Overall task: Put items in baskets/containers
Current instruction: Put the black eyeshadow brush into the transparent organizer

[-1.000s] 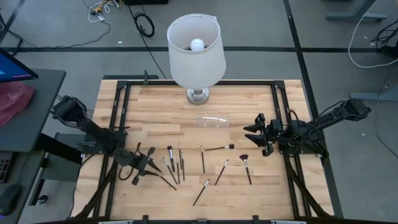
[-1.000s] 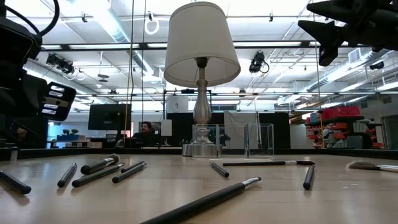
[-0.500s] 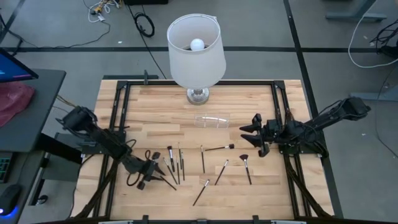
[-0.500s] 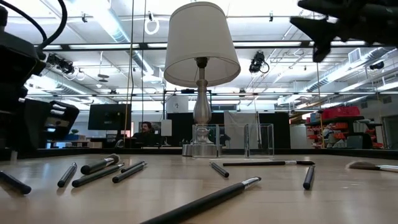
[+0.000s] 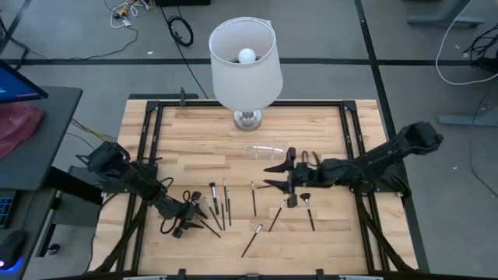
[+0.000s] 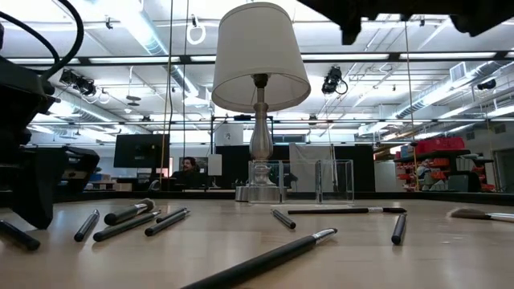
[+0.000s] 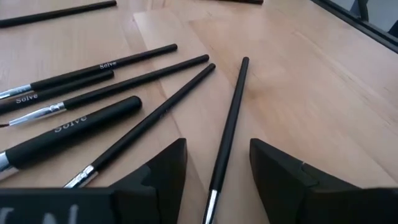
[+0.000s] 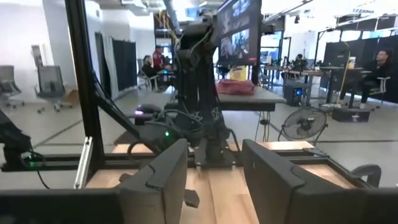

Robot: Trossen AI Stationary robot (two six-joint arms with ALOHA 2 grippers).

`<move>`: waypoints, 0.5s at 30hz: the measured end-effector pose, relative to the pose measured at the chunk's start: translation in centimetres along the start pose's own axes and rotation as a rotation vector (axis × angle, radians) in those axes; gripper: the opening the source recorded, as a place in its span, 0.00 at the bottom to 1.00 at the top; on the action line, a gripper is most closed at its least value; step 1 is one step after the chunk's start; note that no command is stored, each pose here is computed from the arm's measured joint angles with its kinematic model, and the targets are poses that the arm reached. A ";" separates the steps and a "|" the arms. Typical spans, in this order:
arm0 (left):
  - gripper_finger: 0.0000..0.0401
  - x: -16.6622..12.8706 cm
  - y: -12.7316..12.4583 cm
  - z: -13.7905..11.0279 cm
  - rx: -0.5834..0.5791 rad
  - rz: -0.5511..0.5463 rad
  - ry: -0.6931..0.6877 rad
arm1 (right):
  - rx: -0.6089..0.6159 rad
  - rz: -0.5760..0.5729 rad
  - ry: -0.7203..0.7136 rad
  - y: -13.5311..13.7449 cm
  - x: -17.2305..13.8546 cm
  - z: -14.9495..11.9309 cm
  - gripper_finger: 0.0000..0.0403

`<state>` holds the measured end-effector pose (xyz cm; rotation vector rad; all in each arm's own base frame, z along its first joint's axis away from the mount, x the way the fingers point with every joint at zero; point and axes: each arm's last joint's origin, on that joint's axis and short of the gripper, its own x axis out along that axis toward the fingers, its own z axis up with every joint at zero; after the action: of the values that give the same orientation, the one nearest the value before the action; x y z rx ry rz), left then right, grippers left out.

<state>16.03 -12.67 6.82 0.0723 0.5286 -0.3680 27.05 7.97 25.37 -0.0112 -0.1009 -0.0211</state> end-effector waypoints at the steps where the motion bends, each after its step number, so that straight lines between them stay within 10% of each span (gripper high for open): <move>1: 0.44 0.1 0.0 -0.2 0.002 0.003 0.008 | -0.001 -0.002 0.008 0.1 0.5 -0.2 0.40; 15: 0.06 0.4 0.2 -0.7 -0.021 0.003 0.039 | -0.004 0.152 0.179 4.8 9.6 -5.5 0.40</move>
<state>16.06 -12.52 5.99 0.0597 0.5703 -0.3588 37.29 12.51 20.77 -0.0210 0.0790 0.1292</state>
